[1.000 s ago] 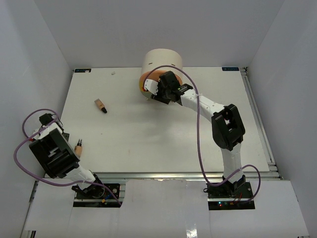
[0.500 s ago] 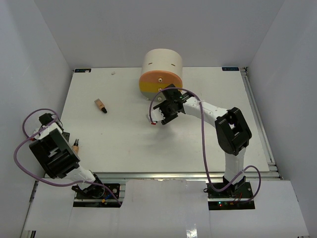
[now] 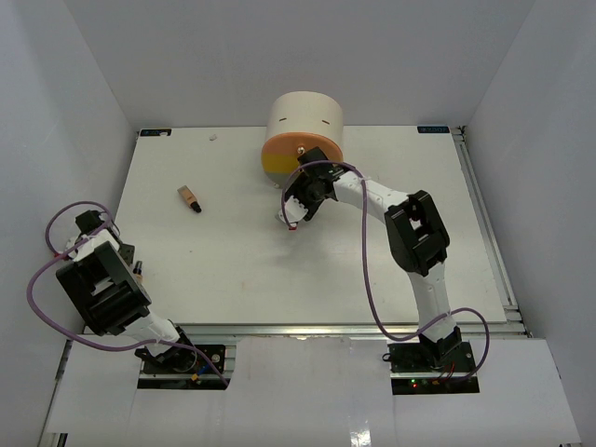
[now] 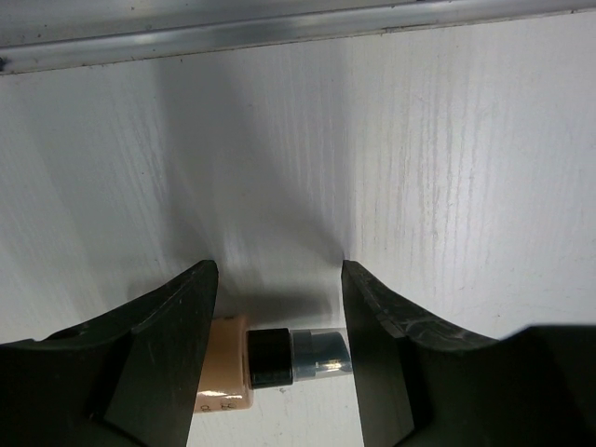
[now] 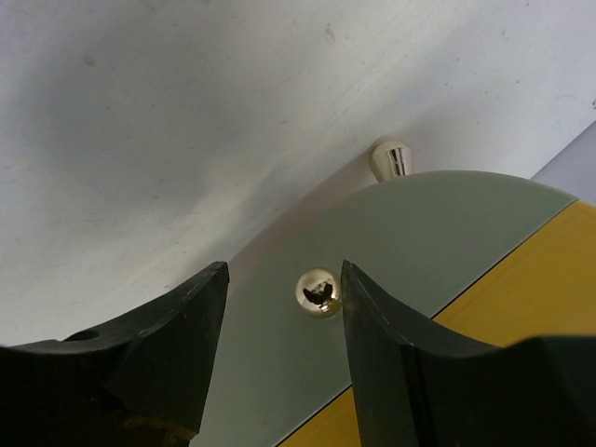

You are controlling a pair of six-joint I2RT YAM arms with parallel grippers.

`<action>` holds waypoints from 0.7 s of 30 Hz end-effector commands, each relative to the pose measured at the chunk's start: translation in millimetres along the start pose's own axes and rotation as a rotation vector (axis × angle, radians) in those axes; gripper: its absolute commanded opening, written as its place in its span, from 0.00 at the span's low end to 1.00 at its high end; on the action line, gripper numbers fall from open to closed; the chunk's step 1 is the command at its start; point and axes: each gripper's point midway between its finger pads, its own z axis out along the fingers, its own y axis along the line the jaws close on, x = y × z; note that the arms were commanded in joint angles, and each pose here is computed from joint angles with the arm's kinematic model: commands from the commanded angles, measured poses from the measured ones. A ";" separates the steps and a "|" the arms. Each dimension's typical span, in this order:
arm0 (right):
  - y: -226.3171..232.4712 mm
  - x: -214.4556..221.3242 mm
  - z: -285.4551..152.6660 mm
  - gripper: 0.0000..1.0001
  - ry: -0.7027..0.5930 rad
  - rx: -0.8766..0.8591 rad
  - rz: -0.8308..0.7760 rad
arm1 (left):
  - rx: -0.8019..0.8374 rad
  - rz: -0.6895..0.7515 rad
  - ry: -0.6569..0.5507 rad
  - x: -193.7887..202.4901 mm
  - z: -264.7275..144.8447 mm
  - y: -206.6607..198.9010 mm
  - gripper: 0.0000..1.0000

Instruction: Organize the makeup

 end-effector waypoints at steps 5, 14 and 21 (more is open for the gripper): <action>-34.9 28.0 0.5 0.49 0.059 0.071 -0.067 | 0.045 0.007 0.090 25.1 0.1 -5.5 0.67; -30.4 38.0 1.3 0.27 0.091 0.062 -0.070 | 0.049 0.007 0.093 25.6 0.0 -6.4 0.67; -30.8 32.6 -12.2 0.20 0.086 0.071 -0.074 | 0.051 0.010 0.096 27.1 0.1 -6.8 0.67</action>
